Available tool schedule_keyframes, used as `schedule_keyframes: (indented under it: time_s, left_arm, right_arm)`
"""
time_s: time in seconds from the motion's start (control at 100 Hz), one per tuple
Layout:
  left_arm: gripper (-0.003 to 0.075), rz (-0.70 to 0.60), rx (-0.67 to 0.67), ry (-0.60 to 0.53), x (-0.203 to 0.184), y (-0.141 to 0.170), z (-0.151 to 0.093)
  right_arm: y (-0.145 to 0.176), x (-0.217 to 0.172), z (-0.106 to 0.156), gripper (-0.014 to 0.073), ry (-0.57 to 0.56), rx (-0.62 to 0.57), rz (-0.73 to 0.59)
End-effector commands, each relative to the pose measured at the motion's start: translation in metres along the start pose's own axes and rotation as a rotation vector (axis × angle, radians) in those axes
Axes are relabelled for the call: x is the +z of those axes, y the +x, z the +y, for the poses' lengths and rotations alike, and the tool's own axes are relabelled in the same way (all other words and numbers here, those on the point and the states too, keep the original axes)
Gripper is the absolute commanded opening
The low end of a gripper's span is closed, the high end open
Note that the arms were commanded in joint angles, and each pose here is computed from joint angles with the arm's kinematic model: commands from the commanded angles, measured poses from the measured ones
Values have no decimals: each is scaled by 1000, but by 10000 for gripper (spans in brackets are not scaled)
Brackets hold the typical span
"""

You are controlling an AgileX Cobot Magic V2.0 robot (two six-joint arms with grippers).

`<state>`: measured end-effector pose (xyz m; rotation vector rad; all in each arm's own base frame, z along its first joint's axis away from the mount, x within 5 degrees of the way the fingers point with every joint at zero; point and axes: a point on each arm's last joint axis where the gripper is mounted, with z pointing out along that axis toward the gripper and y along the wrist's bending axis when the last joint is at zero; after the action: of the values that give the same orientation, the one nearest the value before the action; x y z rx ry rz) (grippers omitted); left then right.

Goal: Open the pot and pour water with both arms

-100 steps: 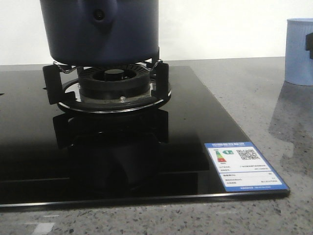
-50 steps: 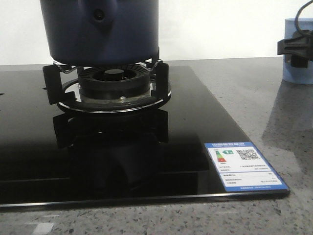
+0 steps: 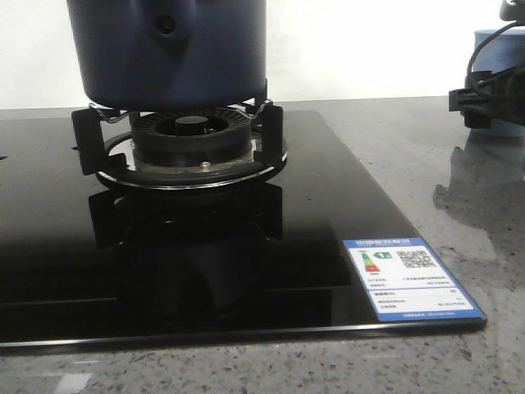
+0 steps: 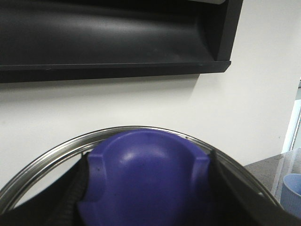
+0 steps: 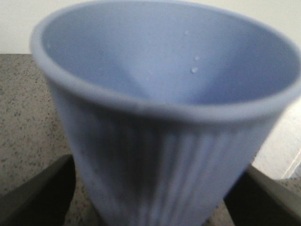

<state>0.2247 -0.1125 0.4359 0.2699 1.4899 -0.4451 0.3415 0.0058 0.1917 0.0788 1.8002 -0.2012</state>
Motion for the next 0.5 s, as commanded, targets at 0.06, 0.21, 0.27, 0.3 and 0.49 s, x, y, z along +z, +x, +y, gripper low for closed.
schedule_keyframes:
  time_s: [0.06,0.21,0.27,0.3,0.49]
  left_arm:
    - [356,-147,0,-39,-11,-27,3]
    - [356,-147,0,-39,-11,-27,3]
    - [356,-147,0,-39,-11,-27,3]
    - [356,-147,0,-39,-11,-27,3]
    - [356,-147,0,-39,-11,-27,3]
  right_arm:
    - [-32,4,-3,580,25,4,-165]
    - [-34,5,-7,577,57,31,-179]
    - [-34,5,-9,570,66,35,-178]
    - [-34,6,-11,561,70,36,-177]
    - [-33,6,-12,384,78,46,-167]
